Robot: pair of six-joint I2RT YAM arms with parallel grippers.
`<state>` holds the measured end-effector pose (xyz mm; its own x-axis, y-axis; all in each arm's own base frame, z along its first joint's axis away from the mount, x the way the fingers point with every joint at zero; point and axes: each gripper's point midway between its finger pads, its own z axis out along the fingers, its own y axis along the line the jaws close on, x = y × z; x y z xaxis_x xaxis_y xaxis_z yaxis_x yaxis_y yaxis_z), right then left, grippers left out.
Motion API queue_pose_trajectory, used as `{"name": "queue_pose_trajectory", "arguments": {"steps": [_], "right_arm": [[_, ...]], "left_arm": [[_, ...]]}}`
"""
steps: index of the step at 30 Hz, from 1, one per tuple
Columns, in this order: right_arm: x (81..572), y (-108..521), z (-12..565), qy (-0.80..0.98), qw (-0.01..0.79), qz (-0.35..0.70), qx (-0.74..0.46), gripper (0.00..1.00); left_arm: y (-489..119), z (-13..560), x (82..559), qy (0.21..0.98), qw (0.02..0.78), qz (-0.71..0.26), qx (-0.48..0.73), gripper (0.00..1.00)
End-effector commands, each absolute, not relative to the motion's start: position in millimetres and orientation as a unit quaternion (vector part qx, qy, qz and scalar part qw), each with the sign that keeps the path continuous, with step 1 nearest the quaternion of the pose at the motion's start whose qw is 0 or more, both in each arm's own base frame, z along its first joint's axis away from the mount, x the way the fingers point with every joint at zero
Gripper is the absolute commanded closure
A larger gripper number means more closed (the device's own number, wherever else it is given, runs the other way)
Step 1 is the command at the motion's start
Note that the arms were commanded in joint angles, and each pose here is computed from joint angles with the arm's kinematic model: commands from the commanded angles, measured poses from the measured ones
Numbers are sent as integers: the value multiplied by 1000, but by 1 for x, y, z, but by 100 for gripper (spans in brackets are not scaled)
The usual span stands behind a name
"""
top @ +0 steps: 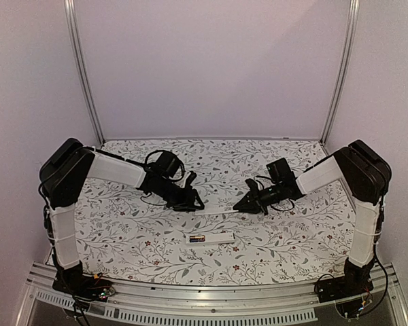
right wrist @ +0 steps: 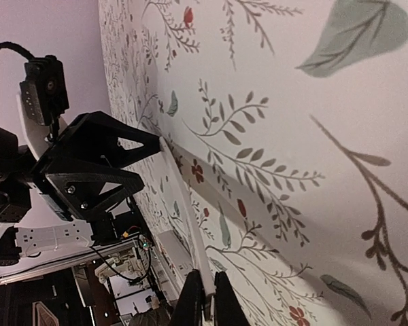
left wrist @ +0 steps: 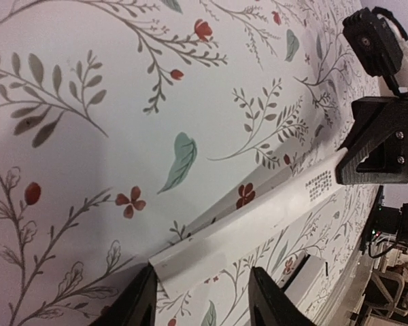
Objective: Load the batteries into the remote control
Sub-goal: Pick up the battery cover at the center of the board.
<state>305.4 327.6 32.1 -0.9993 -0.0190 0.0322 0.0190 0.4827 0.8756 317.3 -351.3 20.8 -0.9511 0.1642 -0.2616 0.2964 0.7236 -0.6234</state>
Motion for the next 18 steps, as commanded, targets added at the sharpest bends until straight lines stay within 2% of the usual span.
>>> {"name": "queue_pose_trajectory", "arguments": {"steps": [1,5,11,14,18], "right_arm": [[307,334,65,-844,-15,-536,29,100],[310,328,86,-836,-38,-546,39,100],[299,327,120,-814,-52,-572,81,100],[287,330,136,-801,-51,-587,110,100],[266,342,149,-787,-42,-599,145,100]], "left_arm": [[-343,41,316,913,136,-352,155,47],[-329,95,324,894,228,-326,204,35],[-314,166,308,838,348,-284,311,28],[-314,177,280,804,361,-253,399,25],[-316,168,244,764,343,-198,510,28]]}}
